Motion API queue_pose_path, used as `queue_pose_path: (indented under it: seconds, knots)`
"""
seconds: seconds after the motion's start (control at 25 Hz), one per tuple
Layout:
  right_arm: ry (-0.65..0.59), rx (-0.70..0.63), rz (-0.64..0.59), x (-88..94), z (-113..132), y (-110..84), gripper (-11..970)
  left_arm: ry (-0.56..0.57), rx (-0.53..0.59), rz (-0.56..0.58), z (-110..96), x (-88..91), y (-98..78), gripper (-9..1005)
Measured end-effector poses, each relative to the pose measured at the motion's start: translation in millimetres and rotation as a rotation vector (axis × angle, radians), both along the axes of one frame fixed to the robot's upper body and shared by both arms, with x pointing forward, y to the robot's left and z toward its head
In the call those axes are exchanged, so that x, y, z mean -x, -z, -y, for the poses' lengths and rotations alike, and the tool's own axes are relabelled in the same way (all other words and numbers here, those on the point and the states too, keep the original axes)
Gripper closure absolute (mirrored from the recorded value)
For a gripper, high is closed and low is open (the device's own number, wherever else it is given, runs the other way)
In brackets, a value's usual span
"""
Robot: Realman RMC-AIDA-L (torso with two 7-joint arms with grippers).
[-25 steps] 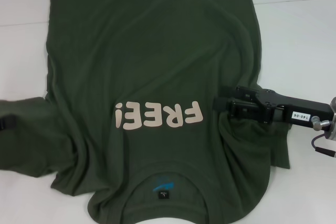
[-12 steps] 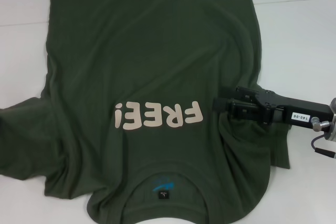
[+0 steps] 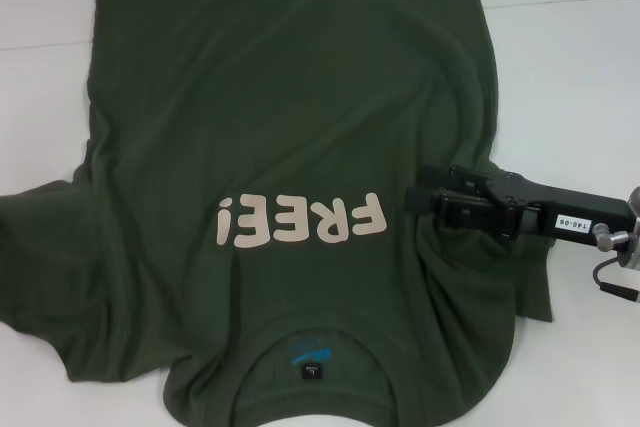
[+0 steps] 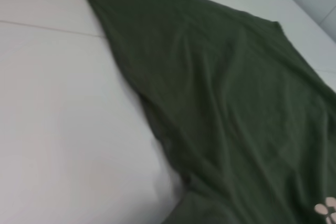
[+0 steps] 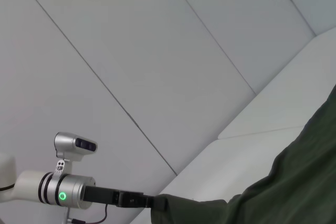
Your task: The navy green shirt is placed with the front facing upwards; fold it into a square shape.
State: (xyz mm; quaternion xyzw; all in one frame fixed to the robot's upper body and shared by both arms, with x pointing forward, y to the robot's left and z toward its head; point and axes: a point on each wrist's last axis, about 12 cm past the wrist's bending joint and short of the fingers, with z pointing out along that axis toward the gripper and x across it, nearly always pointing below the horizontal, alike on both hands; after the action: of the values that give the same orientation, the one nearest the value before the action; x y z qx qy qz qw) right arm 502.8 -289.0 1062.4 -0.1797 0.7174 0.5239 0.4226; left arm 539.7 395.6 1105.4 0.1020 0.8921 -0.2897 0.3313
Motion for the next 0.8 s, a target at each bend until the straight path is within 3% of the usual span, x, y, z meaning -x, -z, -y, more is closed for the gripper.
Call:
queue_pose_path:
  seconds: [0.8]
  knots:
    - [0.005,0.007,0.0,-0.4,0,1.1,47,0.138,0.145,-0.014,63,-4.2,-3.2,932]
